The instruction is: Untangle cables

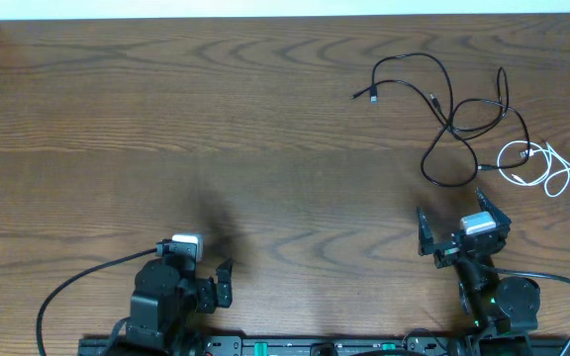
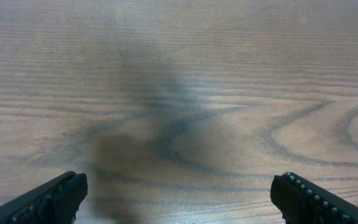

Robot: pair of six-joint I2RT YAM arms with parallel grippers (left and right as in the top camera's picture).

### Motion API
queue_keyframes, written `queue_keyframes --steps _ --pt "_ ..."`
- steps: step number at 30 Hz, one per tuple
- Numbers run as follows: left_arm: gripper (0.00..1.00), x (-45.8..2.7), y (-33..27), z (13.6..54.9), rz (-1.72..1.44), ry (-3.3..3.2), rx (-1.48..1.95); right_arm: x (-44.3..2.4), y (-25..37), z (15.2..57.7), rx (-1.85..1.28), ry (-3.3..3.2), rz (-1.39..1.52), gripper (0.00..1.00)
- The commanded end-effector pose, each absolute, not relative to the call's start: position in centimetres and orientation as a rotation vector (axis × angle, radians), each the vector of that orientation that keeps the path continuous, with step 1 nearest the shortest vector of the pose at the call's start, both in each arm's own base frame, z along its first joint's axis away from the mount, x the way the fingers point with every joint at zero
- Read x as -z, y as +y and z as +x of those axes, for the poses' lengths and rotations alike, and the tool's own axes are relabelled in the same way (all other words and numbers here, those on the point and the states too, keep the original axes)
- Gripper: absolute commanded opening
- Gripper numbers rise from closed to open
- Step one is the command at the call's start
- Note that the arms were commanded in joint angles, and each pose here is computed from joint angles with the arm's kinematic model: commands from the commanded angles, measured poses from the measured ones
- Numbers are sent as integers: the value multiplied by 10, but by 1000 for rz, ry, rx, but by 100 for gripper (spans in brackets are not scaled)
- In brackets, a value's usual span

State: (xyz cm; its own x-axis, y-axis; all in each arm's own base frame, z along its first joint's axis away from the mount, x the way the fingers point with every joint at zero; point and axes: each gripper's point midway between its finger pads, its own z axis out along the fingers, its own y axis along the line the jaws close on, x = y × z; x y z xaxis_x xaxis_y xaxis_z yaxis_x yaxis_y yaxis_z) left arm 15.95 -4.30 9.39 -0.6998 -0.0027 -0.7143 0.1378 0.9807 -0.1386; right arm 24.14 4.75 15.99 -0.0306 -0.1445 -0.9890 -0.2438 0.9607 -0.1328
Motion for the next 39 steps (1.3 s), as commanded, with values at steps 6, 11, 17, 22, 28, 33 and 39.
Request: queue_keyframes --steps 6,11,17,22,28,33,39 --pt "100 -93 -45 160 107 2240 257 -159 46 242 -68 1609 -308 99" --pt "100 -116 -49 176 104 2125 274 -159 46 242 -68 1609 -308 99" --pt "100 -178 -55 202 99 1847 312 -159 46 242 -68 1609 -308 99" --pt "100 -217 -58 209 101 1685 334 -159 46 242 -69 1609 -308 99" --pt "99 -231 -59 210 100 1625 340 -159 46 242 -68 1609 -308 99" --pt "100 -236 -59 211 99 1607 342 -159 46 242 -68 1609 -308 99" --pt "100 -254 -59 214 97 1505 350 -159 46 242 -69 1609 -308 99"
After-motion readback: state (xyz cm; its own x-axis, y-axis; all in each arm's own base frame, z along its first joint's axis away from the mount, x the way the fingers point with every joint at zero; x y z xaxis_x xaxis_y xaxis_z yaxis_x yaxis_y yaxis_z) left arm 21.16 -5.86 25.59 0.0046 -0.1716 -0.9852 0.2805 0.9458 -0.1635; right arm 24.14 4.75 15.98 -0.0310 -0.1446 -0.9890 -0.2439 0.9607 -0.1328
